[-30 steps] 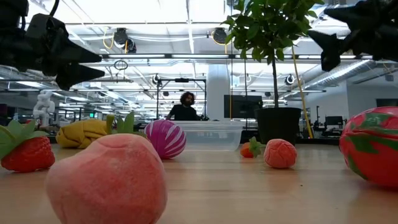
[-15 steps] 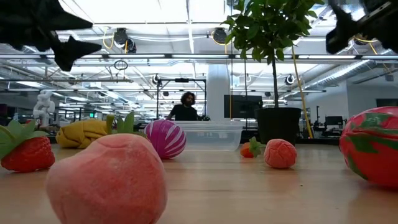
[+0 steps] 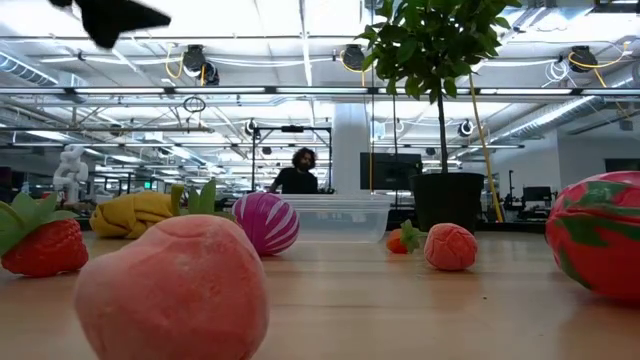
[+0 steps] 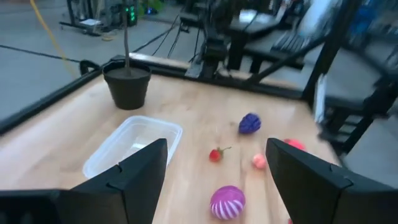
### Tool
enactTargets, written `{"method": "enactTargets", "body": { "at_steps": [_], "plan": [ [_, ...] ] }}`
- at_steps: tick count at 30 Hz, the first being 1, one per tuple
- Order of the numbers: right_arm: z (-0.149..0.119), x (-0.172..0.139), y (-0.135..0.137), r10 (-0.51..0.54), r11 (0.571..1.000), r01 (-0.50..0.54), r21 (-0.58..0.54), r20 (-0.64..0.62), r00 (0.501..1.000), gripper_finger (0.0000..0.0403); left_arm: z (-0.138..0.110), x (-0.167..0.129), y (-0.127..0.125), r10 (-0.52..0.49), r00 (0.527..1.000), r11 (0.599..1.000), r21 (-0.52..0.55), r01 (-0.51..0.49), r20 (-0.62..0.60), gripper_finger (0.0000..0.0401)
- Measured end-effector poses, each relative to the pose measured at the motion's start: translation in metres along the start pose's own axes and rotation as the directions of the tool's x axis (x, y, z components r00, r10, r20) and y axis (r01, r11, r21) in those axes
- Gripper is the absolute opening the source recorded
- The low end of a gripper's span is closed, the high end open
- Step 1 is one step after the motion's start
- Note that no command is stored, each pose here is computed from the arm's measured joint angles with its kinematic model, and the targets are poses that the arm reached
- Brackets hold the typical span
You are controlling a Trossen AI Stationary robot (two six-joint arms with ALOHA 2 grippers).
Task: Pick and placing Produce into tupperware
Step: Put the violet raspberry into the transparent bin
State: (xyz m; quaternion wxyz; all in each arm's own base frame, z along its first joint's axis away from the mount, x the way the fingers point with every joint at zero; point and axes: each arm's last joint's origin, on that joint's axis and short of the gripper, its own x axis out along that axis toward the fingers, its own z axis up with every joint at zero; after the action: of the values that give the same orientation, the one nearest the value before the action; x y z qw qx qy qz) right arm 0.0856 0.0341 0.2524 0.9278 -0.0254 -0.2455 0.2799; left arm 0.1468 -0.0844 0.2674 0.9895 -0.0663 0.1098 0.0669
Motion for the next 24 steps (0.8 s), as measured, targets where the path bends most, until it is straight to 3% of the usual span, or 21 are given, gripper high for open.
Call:
{"method": "enactTargets", "body": {
  "at_steps": [4,7,10,19,24],
  "plan": [
    [0.02,0.028,-0.007,-0.071,0.997,0.071,-0.009,-0.183,0.981,0.0226,0.028,0.005,-0.027,0.1,0.991,0.991,0.095,-0.091,-0.094,0.0278],
    [0.04,0.055,-0.013,-0.146,0.988,0.153,-0.005,-0.326,0.934,0.0226,0.041,0.008,-0.042,0.163,0.972,0.981,0.133,-0.141,-0.171,0.0278],
    [0.056,0.083,-0.016,-0.155,0.984,0.18,0.011,-0.461,0.874,0.0226,0.049,0.012,-0.051,0.214,0.946,0.973,0.139,-0.185,-0.242,0.0278],
    [0.103,0.167,0.005,-0.129,0.973,0.219,0.066,-0.631,0.765,0.0226,0.05,0.025,-0.07,0.255,0.891,0.967,0.085,-0.241,-0.374,0.0278],
    [0.103,0.202,0.028,-0.164,0.957,0.287,0.049,-0.725,0.669,0.0226,0.044,0.03,-0.074,0.268,0.882,0.963,0.077,-0.259,-0.387,0.0278]
  ]
}}
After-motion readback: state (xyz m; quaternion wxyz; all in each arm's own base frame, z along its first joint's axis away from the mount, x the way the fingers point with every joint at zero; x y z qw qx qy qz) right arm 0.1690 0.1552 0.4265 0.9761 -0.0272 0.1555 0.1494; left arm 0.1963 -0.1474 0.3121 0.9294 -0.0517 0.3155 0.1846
